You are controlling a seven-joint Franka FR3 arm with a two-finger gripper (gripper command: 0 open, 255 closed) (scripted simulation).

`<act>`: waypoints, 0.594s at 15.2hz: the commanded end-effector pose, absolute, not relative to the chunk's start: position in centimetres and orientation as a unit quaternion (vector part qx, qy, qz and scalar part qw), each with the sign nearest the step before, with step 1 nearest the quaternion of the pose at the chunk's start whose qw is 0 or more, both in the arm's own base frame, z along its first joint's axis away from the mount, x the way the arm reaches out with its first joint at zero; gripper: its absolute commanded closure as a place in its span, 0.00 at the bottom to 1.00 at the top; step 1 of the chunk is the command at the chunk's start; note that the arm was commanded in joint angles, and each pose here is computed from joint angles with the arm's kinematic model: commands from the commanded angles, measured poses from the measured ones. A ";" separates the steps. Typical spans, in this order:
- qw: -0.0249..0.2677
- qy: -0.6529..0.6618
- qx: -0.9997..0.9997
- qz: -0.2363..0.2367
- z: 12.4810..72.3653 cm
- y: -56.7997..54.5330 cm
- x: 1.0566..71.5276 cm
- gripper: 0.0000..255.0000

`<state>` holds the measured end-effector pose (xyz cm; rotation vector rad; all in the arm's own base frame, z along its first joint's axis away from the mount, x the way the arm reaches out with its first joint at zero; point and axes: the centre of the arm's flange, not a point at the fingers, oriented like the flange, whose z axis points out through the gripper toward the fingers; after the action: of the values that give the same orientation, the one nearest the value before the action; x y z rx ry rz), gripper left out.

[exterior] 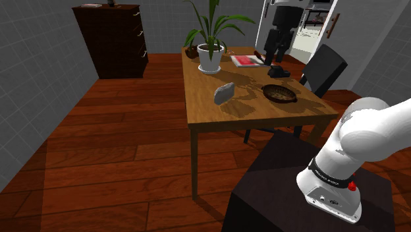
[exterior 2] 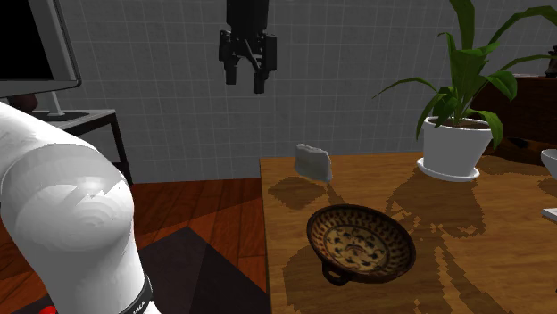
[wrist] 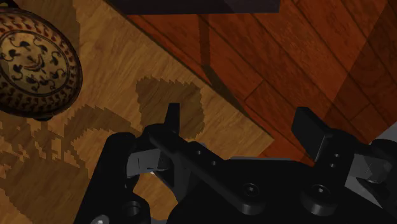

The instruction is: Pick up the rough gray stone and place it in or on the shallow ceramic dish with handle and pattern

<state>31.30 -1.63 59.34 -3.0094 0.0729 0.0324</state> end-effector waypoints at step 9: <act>0.032 -0.183 -0.983 -0.009 52.6 -3.7 38.3 0.00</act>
<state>37.30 -3.41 53.35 -3.0314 -0.4720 -0.0178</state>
